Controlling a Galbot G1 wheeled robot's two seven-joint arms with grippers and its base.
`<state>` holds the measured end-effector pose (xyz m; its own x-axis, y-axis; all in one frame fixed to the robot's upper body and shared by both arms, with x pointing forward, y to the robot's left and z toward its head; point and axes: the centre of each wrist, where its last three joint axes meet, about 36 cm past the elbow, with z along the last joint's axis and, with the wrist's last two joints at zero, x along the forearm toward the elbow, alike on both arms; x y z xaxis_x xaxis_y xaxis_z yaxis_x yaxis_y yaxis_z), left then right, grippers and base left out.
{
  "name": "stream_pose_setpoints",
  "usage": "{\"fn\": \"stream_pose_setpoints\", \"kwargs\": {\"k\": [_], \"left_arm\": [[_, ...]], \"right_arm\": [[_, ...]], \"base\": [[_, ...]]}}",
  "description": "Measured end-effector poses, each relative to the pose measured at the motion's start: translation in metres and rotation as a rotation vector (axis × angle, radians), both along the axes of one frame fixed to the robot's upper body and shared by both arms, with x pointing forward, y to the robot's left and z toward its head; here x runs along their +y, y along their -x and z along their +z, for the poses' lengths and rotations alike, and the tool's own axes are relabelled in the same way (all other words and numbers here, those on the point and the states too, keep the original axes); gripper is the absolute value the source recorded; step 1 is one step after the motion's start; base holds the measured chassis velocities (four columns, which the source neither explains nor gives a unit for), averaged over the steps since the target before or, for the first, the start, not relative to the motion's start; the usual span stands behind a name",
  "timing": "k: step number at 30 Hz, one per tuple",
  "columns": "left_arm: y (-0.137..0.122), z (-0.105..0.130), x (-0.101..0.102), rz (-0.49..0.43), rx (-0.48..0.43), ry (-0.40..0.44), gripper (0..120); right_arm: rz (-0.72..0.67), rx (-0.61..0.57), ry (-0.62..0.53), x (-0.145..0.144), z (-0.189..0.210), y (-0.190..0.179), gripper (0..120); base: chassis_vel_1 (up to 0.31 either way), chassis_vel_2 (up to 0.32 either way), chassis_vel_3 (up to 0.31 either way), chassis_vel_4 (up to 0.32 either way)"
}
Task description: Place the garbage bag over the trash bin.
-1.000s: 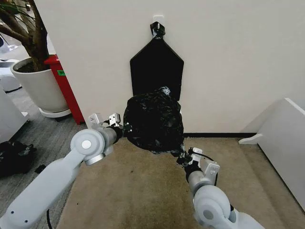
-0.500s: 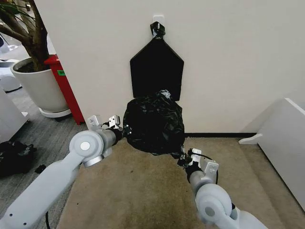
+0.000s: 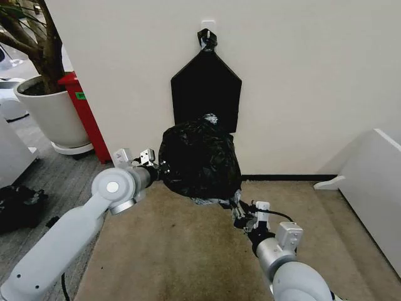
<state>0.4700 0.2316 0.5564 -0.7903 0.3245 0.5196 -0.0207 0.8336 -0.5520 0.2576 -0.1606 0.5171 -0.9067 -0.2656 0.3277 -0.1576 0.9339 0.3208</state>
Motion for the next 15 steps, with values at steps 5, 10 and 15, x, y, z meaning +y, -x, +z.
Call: {"fn": "stream_pose_setpoints", "kwargs": {"k": [5,10,15], "left_arm": [[0.001,-0.004,0.002,0.006,0.001,-0.017,0],[0.005,-0.011,0.003,-0.007,-0.036,-0.055,0],[0.012,-0.027,0.005,-0.049,-0.147,-0.131,0]], "right_arm": [[-0.001,-0.049,0.042,-0.010,0.013,0.008,63],[-0.039,-0.064,0.049,-0.027,0.028,-0.009,79],[-0.076,-0.085,-0.098,-0.050,0.094,-0.054,98]], "base": [[0.000,0.000,0.000,0.000],[0.000,0.000,0.000,0.000],[0.000,0.000,0.000,0.000]]}}
